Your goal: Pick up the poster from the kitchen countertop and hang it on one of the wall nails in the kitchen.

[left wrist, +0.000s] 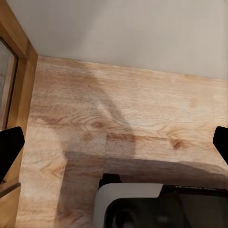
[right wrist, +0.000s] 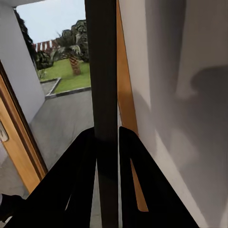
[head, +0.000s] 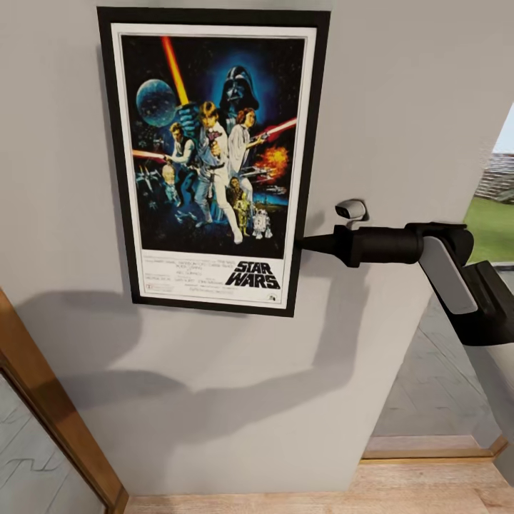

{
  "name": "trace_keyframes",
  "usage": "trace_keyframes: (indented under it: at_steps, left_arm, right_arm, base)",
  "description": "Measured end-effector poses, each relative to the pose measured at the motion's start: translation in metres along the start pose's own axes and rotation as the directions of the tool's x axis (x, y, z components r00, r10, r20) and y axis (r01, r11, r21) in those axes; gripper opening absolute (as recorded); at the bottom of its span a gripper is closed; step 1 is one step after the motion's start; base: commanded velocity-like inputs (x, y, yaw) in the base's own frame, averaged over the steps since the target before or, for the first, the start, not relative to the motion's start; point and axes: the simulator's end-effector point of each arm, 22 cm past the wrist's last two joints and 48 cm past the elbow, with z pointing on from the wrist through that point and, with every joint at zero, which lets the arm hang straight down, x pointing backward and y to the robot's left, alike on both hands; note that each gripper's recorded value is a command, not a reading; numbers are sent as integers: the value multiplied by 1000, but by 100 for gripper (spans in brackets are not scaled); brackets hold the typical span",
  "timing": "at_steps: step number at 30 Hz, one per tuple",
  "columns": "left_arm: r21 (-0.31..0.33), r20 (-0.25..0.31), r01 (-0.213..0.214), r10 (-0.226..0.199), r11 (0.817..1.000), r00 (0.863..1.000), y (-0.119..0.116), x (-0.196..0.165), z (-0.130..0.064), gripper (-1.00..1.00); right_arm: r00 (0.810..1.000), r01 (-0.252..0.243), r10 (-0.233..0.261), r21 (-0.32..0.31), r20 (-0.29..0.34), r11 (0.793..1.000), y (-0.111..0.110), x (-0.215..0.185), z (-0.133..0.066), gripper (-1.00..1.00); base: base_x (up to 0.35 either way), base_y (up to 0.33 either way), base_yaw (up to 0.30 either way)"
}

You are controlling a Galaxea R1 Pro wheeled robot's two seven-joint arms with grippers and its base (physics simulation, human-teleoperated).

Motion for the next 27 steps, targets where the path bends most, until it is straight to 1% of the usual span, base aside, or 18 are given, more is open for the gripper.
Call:
trace_keyframes:
  at_steps: [11, 23, 27]
  left_arm:
    - [0, 0, 0, 0, 1000, 1000, 0, 0, 0, 100]
    - [0, 0, 0, 0, 1000, 1000, 0, 0, 0, 100]
    - [0, 2, 1, -1, 1000, 1000, 0, 0, 0, 100]
  right_arm:
    - [1000, -1, 1, 1, -1, 1000, 0, 0, 0, -100]
    - [1000, 0, 0, 1, -1, 1000, 0, 0, 0, -100]
    - [1000, 2, -2, -1, -1, 1000, 1, 0, 0, -100]
  base:
    - [0, 3, 0]
    - [0, 51, 0]
    - [0, 115, 0]
